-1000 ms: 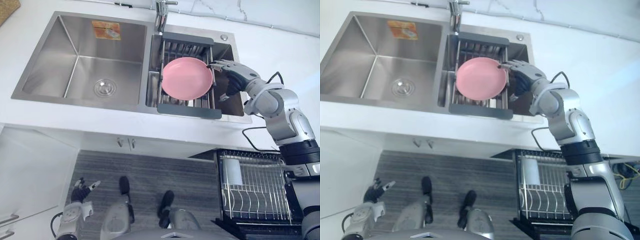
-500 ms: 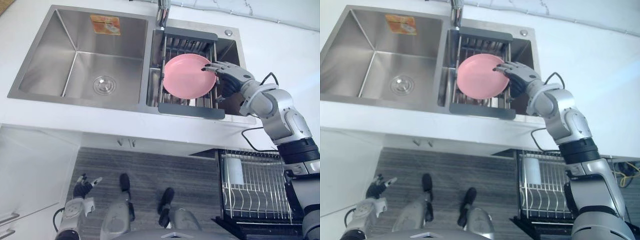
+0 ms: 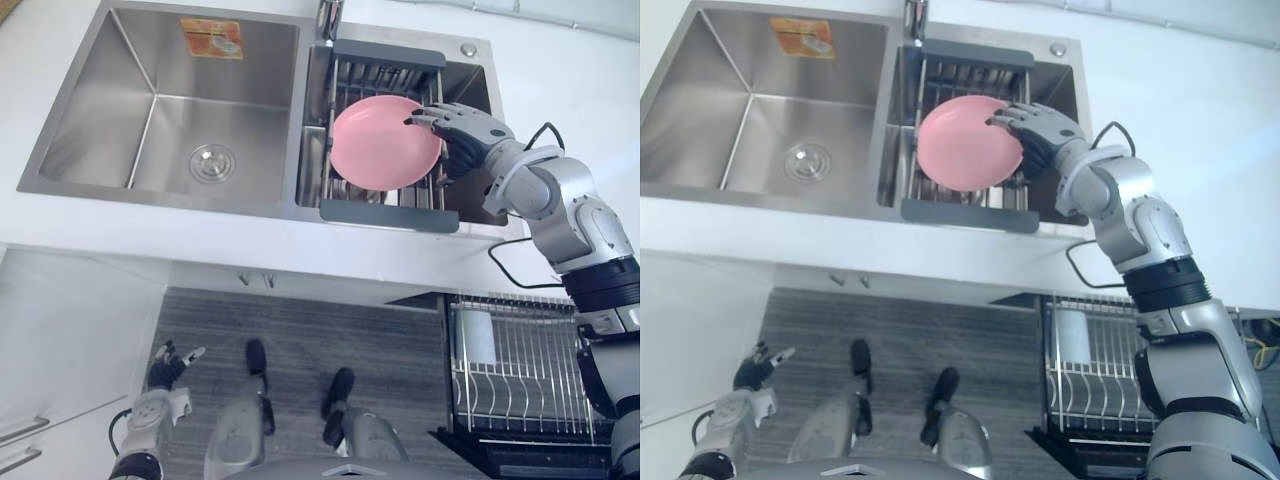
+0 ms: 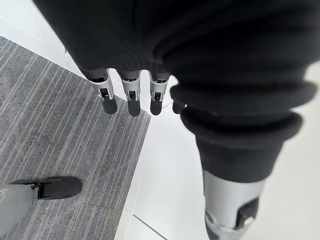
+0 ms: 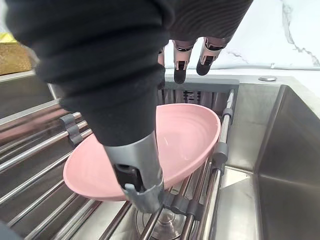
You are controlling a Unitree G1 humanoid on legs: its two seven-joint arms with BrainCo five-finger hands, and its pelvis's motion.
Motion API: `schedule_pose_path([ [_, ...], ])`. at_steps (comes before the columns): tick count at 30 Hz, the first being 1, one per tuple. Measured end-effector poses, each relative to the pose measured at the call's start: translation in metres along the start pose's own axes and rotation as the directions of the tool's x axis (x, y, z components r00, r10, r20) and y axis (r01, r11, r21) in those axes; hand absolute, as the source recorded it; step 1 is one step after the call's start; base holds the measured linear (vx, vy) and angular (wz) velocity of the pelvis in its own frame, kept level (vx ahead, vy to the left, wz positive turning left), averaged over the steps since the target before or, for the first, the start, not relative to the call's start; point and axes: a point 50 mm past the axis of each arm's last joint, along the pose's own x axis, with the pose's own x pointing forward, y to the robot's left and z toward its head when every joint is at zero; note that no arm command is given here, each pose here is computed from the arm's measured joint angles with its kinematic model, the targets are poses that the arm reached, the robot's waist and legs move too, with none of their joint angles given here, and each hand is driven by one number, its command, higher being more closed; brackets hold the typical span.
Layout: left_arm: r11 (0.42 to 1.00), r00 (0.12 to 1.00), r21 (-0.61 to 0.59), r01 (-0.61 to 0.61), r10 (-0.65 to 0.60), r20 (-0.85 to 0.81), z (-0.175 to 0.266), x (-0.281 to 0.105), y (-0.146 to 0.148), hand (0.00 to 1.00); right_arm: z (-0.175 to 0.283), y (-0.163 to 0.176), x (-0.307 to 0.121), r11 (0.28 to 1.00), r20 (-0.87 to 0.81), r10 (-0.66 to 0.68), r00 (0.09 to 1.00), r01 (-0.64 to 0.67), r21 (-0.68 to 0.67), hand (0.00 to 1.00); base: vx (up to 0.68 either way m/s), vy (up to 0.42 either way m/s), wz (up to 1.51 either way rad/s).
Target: Walk over to the sink, pick up the cup, carry it to the dishwasher, place the cup inside the dishwasher, then close the dishwasher door
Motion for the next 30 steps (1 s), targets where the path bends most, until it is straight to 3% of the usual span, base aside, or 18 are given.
schedule_pose_path([
  [30, 0.999, 0.999, -0.036, 0.027, -0.026, 0.034, 0.014, 0.007, -0.014, 0.00, 0.009, -0.002, 0.011, 0.992, 0.029, 0.042, 0.999, -0.038, -0.119, 0.00, 0.01, 0.008, 0.01],
])
